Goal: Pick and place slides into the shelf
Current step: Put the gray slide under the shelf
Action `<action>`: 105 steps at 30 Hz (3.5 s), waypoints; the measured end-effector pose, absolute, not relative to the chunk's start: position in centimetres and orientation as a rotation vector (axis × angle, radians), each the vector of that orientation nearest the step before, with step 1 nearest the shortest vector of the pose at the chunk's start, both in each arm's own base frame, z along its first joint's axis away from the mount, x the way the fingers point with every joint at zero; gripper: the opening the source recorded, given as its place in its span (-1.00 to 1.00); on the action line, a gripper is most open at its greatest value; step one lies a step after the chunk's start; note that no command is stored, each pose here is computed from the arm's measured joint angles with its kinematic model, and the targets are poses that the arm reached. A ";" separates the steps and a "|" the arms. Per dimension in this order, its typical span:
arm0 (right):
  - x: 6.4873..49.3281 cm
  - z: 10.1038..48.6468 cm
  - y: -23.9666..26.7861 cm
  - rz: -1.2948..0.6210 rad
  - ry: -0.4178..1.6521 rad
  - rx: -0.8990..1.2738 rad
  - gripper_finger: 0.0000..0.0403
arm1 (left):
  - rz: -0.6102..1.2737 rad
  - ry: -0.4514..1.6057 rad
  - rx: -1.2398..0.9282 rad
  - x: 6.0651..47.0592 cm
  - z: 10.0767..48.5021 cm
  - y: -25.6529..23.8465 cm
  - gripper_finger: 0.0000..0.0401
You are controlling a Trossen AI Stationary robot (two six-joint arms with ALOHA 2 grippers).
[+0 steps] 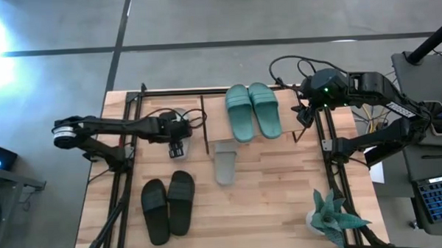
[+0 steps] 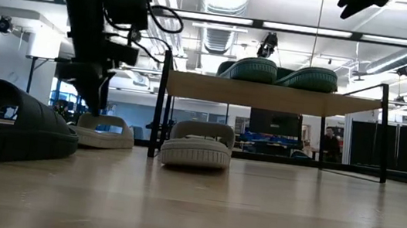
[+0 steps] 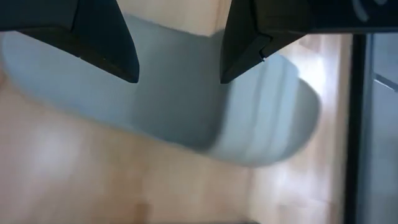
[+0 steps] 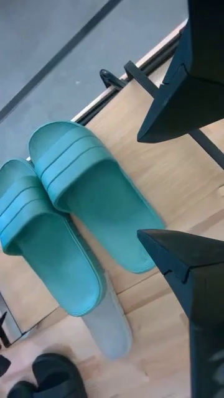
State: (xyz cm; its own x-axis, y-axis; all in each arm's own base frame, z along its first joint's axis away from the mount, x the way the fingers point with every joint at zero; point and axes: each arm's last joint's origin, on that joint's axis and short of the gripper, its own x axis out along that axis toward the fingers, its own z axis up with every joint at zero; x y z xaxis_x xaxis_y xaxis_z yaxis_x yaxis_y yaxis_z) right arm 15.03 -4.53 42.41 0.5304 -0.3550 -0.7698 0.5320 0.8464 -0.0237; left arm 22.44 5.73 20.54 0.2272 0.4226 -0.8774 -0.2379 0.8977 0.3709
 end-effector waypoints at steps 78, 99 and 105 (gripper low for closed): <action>15.0 41.8 -5.6 -0.662 0.881 0.220 0.14 | 0.958 0.846 0.055 17.2 27.7 7.4 -1.00; 15.3 42.1 -5.8 -0.697 0.814 0.253 0.14 | 0.511 0.453 0.025 23.1 38.1 -8.7 -1.00; 14.9 41.7 -5.5 -0.652 0.884 0.276 0.14 | 0.520 0.503 0.100 30.0 37.0 -12.8 -1.00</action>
